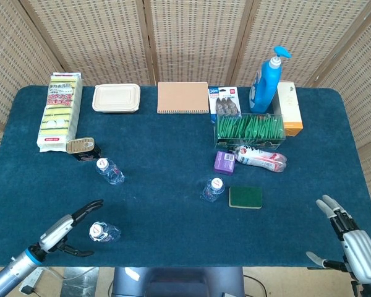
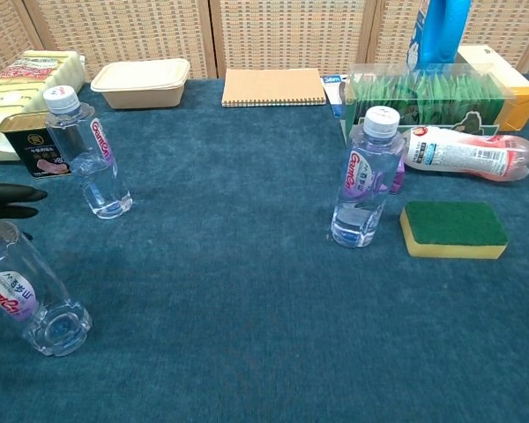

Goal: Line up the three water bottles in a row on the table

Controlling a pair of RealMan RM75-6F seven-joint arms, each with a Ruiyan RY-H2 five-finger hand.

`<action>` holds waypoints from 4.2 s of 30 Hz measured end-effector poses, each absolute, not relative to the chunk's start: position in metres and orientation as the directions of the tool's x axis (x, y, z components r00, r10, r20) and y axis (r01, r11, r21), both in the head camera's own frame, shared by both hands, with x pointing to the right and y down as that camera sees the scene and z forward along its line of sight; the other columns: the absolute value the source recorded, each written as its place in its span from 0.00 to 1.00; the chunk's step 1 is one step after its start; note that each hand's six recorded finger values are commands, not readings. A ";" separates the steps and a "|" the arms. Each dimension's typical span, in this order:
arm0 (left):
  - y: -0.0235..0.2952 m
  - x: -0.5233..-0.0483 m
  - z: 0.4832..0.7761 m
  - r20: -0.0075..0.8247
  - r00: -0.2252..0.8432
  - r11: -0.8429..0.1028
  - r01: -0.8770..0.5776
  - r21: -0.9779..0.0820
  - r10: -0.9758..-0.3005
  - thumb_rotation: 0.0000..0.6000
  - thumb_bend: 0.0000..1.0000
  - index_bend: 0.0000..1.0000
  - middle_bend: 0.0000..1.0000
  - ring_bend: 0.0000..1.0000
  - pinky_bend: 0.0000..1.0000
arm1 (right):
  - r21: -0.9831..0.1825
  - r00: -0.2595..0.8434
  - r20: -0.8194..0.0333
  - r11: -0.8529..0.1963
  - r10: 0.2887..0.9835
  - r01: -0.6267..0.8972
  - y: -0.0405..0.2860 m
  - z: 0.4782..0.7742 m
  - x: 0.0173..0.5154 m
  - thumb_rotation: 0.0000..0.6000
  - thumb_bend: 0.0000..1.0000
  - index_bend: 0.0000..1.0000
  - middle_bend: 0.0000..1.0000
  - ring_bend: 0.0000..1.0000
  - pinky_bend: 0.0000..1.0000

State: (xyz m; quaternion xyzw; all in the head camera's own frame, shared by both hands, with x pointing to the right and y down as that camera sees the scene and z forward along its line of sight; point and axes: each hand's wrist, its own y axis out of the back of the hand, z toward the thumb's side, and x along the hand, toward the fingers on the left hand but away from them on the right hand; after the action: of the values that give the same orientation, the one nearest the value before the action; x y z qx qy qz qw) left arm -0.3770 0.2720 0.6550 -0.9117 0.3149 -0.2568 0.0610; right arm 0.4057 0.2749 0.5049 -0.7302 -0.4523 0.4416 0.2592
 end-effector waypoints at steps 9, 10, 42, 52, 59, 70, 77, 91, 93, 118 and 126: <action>0.275 -0.345 0.674 0.427 0.684 -0.802 -0.556 -0.218 -0.591 1.00 0.25 0.14 0.18 0.15 0.42 | -0.767 0.220 -0.404 -0.460 0.888 0.448 0.274 0.503 0.405 1.00 0.00 0.04 0.02 0.00 0.11; 0.274 -0.343 0.676 0.422 0.678 -0.793 -0.568 -0.219 -0.602 1.00 0.26 0.24 0.27 0.23 0.49 | -0.767 0.220 -0.404 -0.459 0.888 0.448 0.274 0.503 0.405 1.00 0.00 0.04 0.02 0.00 0.11; 0.162 -0.247 0.659 0.235 0.593 -0.634 -0.676 -0.376 -0.770 1.00 0.26 0.57 0.51 0.42 0.57 | -0.757 0.220 -0.379 -0.438 0.899 0.485 0.272 0.494 0.409 1.00 0.00 0.04 0.03 0.00 0.10; 0.140 -0.150 0.683 0.270 0.640 -0.694 -0.644 -0.322 -0.719 1.00 0.26 0.57 0.51 0.42 0.57 | -0.753 0.218 -0.384 -0.441 0.897 0.489 0.270 0.495 0.411 1.00 0.00 0.04 0.03 0.00 0.10; 0.136 -0.121 0.699 0.278 0.643 -0.698 -0.620 -0.359 -0.714 1.00 0.26 0.57 0.51 0.42 0.56 | -0.752 0.212 -0.387 -0.440 0.897 0.491 0.268 0.496 0.414 1.00 0.00 0.04 0.03 0.00 0.10; 0.133 -0.097 0.717 0.291 0.645 -0.701 -0.587 -0.405 -0.707 1.00 0.25 0.57 0.51 0.41 0.56 | -0.747 0.223 -0.386 -0.446 0.895 0.493 0.269 0.494 0.412 1.00 0.00 0.04 0.03 0.00 0.10; 0.138 -0.087 0.728 0.312 0.651 -0.716 -0.567 -0.407 -0.692 1.00 0.25 0.51 0.41 0.34 0.51 | -0.749 0.220 -0.382 -0.440 0.898 0.495 0.267 0.493 0.414 1.00 0.00 0.04 0.03 0.00 0.10; 0.138 -0.086 0.726 0.300 0.657 -0.714 -0.563 -0.415 -0.692 1.00 0.23 0.00 0.03 0.01 0.22 | -0.750 0.222 -0.374 -0.435 0.900 0.499 0.267 0.490 0.415 1.00 0.00 0.04 0.03 0.00 0.10; 0.138 -0.086 0.725 0.296 0.655 -0.711 -0.568 -0.415 -0.695 1.00 0.23 0.00 0.02 0.00 0.21 | -0.749 0.223 -0.374 -0.435 0.900 0.500 0.267 0.489 0.415 1.00 0.00 0.04 0.03 0.00 0.10; 0.140 -0.120 0.705 0.250 0.626 -0.670 -0.642 -0.372 -0.739 1.00 0.14 0.00 0.00 0.00 0.12 | -0.746 0.236 -0.368 -0.438 0.899 0.502 0.270 0.486 0.411 1.00 0.00 0.05 0.03 0.00 0.09; 0.131 -0.139 0.679 0.218 0.621 -0.653 -0.663 -0.365 -0.753 1.00 0.14 0.00 0.00 0.00 0.02 | -0.746 0.243 -0.372 -0.444 0.896 0.496 0.272 0.486 0.408 1.00 0.00 0.05 0.03 0.00 0.10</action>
State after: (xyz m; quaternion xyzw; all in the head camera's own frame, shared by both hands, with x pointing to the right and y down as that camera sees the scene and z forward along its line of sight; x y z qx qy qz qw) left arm -0.1388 0.1307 0.6788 -0.8915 0.3971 -0.1782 0.1255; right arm 0.4079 0.2721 0.4856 -0.7484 -0.4651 0.4025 0.2481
